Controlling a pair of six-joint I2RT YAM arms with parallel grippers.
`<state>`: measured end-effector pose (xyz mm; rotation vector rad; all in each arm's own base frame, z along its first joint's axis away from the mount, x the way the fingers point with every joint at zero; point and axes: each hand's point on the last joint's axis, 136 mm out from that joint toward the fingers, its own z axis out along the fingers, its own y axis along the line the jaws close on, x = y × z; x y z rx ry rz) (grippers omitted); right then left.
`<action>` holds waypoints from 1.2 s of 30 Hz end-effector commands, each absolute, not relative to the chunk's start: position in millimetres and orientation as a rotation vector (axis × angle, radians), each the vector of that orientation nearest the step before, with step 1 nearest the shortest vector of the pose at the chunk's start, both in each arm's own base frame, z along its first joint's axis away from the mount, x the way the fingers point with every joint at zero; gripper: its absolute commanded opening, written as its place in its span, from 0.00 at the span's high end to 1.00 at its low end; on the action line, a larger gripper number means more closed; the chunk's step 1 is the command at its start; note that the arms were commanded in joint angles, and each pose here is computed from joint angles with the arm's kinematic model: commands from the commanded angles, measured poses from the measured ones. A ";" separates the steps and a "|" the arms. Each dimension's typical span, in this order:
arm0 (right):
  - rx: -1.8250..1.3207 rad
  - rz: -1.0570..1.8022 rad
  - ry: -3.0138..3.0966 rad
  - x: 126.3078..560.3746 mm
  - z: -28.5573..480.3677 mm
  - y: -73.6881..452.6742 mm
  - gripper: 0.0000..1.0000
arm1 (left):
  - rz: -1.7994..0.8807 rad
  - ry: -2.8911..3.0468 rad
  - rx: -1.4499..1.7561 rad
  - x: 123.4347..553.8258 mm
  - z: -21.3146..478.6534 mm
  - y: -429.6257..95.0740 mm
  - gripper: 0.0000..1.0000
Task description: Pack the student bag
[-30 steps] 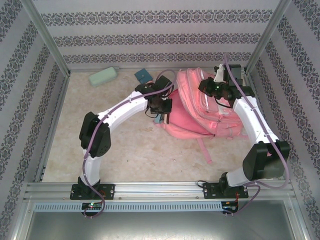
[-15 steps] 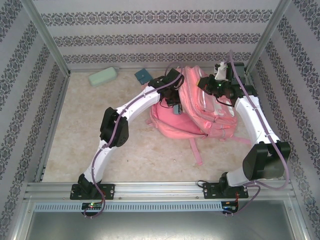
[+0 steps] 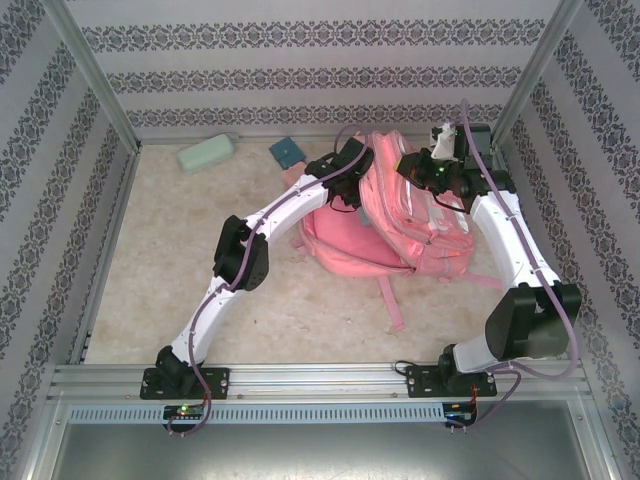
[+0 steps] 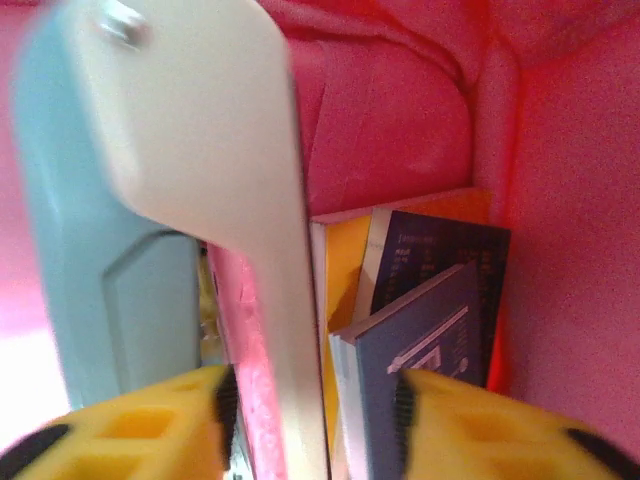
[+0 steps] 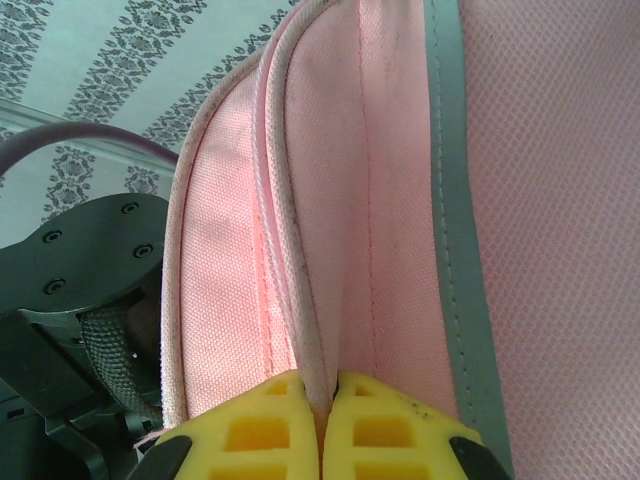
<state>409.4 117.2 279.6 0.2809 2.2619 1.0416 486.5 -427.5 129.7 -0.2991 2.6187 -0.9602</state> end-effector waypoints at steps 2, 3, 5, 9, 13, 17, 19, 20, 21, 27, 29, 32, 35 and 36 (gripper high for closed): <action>0.144 1.100 2.094 417.3 331.8 121.6 1.00 | -0.963 2.579 -0.264 486.5 152.1 -429.3 0.45; 0.148 1.097 2.095 417.6 330.3 120.4 1.00 | -0.956 2.573 -0.251 485.5 157.0 -427.7 0.45; 0.157 1.087 2.098 418.7 327.7 118.0 1.00 | -0.949 2.564 -0.231 483.5 166.5 -424.4 0.43; 0.174 1.062 2.108 421.3 320.5 112.0 1.00 | -0.906 2.563 -0.180 473.1 187.8 -412.7 0.43; 0.193 1.007 2.137 423.8 306.6 105.6 1.00 | -0.812 2.559 -0.107 459.2 205.7 -389.3 0.42; 0.203 0.970 2.160 423.3 291.1 102.4 1.00 | -0.656 2.534 -0.048 444.8 222.0 -350.0 0.37; 0.203 0.957 2.173 421.9 283.5 101.3 1.00 | -0.599 2.520 -0.027 441.4 226.7 -327.2 0.37; 0.200 0.952 2.180 420.7 279.9 101.1 1.00 | -0.558 2.511 -0.020 441.3 230.6 -312.3 0.37; 0.199 0.951 2.187 419.4 276.6 101.3 1.00 | -0.499 2.504 -0.035 443.5 233.7 -292.8 0.35; 0.185 0.964 2.202 410.2 265.9 107.4 1.00 | -0.332 2.451 -0.169 480.3 239.9 -187.2 0.32; 0.176 0.971 2.209 406.2 263.3 111.7 1.00 | -0.311 2.438 -0.241 497.5 235.2 -158.2 0.32; 0.165 0.979 2.216 400.5 261.6 117.2 1.00 | -0.344 2.398 -0.363 529.1 224.6 -118.7 0.31; 0.147 0.988 2.223 395.1 262.3 122.6 1.00 | -0.401 2.338 -0.496 562.6 214.2 -82.1 0.30; 0.145 0.989 2.225 393.1 262.7 123.9 1.00 | -0.428 2.312 -0.542 575.0 211.3 -70.8 0.30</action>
